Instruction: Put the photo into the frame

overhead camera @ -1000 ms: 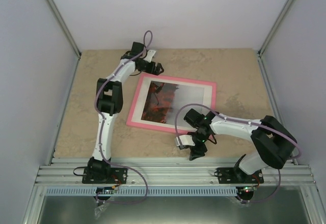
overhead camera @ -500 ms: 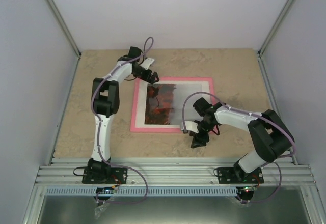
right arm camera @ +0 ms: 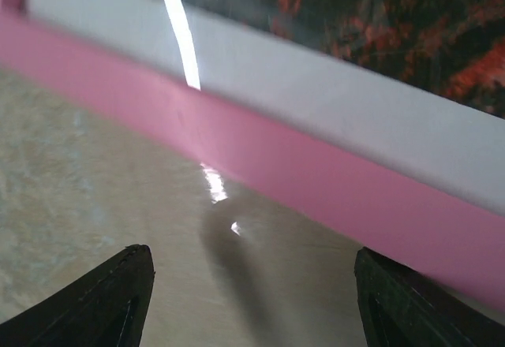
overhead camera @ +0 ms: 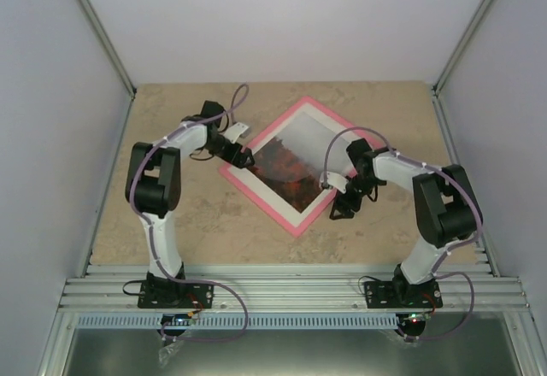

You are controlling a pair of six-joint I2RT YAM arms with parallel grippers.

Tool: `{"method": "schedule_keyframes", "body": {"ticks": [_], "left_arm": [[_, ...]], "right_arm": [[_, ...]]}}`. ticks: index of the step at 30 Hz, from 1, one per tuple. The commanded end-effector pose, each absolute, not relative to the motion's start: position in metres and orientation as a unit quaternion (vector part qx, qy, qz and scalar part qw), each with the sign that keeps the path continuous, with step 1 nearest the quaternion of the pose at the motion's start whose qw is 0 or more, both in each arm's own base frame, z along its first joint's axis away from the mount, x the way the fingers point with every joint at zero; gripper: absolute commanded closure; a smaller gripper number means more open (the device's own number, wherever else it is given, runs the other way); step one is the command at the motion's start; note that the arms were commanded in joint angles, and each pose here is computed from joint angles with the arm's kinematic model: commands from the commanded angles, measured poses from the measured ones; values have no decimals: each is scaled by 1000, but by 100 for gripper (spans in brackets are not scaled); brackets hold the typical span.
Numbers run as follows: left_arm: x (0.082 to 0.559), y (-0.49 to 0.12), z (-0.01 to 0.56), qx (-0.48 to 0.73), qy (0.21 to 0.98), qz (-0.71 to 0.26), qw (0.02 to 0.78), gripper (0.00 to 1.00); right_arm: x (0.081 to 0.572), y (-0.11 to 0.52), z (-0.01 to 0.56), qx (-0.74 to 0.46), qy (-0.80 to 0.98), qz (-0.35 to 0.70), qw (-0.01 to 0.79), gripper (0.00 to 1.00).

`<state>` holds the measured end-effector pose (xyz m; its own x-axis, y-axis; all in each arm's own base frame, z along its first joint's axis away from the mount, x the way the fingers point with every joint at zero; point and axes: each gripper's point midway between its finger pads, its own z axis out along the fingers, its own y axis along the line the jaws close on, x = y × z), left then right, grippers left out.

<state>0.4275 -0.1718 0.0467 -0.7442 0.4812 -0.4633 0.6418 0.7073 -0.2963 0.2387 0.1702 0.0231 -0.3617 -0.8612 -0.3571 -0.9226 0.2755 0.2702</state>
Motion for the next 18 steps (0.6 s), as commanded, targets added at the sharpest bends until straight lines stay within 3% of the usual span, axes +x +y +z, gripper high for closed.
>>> {"method": "schedule_keyframes", "body": {"ticks": [1, 18], "left_arm": [[369, -185, 49, 339, 885, -281, 152, 7], [255, -188, 49, 389, 845, -351, 105, 10]], "right_arm": [[281, 186, 34, -535, 797, 255, 119, 28], [273, 208, 36, -510, 780, 349, 100, 24]]}}
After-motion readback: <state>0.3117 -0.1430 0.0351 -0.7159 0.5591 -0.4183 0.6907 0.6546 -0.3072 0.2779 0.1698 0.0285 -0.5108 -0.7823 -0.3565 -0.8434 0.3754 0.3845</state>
